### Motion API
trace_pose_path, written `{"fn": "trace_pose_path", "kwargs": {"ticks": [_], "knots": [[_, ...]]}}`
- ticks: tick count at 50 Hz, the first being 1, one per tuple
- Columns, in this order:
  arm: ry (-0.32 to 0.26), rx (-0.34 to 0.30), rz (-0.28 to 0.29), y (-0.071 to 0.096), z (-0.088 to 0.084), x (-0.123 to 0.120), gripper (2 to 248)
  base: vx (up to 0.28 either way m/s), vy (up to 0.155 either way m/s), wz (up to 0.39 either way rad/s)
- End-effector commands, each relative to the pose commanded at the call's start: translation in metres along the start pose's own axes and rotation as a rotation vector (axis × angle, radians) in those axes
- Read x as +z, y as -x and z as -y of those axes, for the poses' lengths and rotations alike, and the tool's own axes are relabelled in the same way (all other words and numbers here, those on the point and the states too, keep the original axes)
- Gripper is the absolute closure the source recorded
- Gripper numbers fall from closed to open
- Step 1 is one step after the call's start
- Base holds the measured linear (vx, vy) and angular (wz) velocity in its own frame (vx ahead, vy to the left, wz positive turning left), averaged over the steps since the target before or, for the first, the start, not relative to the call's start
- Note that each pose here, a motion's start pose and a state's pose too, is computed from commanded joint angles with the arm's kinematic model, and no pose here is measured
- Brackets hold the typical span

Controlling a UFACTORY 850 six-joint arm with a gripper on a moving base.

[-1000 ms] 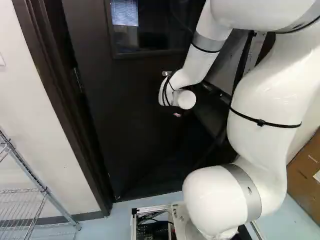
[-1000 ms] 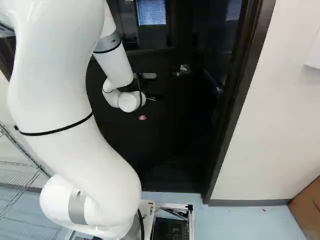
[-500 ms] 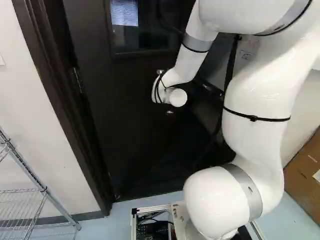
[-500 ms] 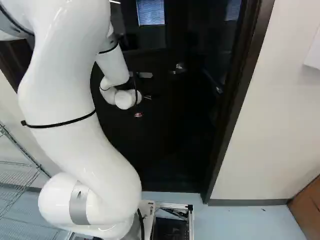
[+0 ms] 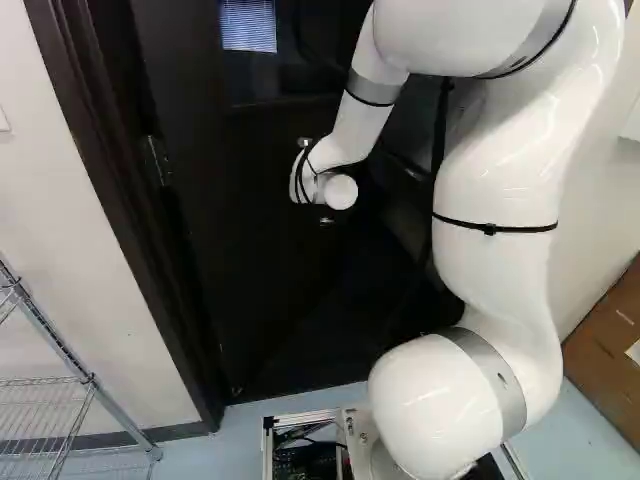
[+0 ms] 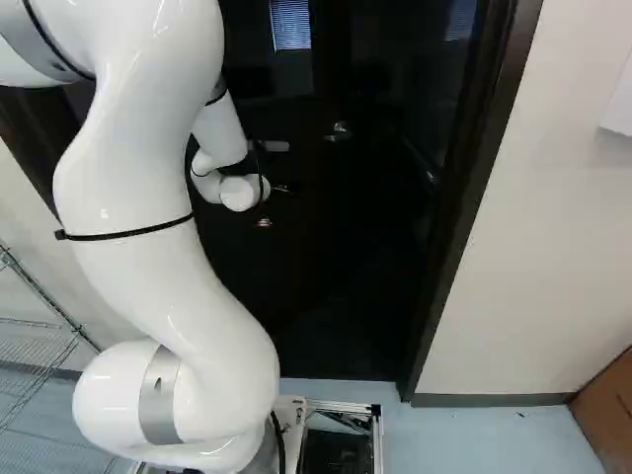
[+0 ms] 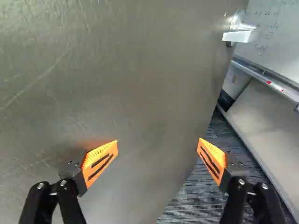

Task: Open the door and move inside

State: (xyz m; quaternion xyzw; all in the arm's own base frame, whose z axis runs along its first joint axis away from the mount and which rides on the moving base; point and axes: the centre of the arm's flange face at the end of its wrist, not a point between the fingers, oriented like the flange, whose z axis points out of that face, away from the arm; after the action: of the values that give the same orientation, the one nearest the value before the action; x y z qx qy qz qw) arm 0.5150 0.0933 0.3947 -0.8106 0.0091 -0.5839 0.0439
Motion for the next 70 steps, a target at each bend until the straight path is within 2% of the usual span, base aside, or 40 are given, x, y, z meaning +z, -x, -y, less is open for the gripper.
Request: {"fn": "trace_pose_path", "kwargs": {"ticks": [70], "knots": [[-0.157,-0.040,-0.046,-0.006,0.109,0.084,3,0.000,0.000,0.000]]}}
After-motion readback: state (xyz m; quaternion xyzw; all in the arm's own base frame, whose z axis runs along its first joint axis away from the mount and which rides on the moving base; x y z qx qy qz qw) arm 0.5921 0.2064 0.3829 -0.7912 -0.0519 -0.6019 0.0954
